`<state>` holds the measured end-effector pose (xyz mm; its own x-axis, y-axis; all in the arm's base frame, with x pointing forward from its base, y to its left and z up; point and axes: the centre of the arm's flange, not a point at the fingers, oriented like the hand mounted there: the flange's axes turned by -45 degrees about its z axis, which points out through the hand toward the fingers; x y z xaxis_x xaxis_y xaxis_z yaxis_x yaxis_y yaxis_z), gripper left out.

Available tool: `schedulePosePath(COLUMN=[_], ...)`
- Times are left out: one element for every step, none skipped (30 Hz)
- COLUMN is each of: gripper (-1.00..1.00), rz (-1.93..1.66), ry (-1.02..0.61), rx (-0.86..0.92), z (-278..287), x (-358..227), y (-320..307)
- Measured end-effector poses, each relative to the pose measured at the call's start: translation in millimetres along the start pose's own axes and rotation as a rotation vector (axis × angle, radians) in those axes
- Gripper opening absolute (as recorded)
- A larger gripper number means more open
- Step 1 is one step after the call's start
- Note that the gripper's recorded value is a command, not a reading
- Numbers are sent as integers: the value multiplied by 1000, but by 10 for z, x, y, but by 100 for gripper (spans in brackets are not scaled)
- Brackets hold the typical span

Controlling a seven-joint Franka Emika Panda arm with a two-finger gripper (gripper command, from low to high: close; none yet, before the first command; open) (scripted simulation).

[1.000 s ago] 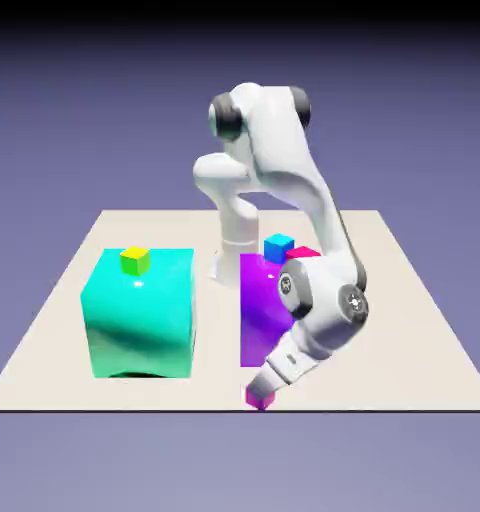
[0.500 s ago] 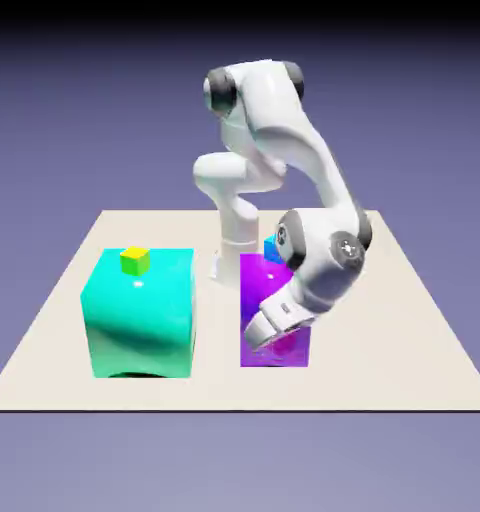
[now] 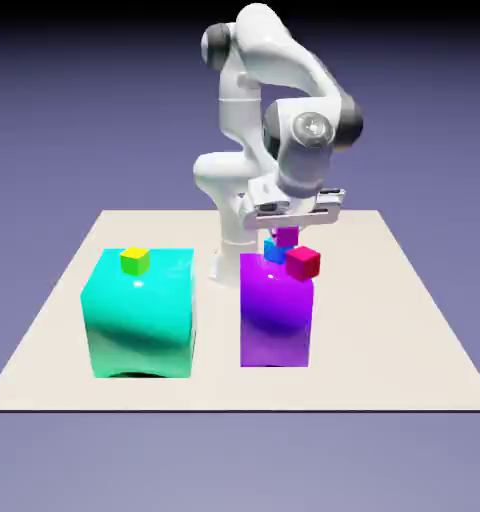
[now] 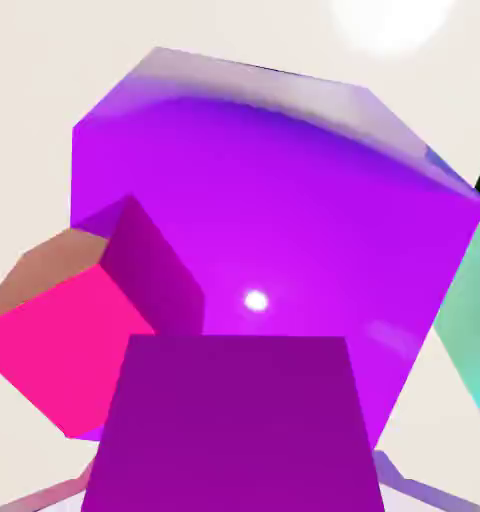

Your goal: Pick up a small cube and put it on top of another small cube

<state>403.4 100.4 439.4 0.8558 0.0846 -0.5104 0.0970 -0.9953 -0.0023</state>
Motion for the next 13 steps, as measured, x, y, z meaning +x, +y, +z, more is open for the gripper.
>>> schedulePosePath(gripper=[-100, -100, -100, -100, -100, -100, -100, -100, -100, -100, 100, 100, 100], rz=[23, 46, 60, 61, 61, 60, 60, 60, 60, 61, 61, 61, 61], ry=[-7, -14, -33, -53, -54, -54, -54, -54, -54, -54, -54, -53, -53], rx=[16, 32, 40, 38, 38, 38, 38, 38, 38, 38, 38, 36, 36], z=[12, 27, 104, 199, 199, 325, 453, 582, 712, 842, 870, 870, 870], x=[-124, -246, -313, -315, -315, -293, -275, -260, -248, -240, -239, -239, -239], y=[-8, -17, 5, 44, 44, 38, 32, 29, 27, 26, 26, 28, 28])
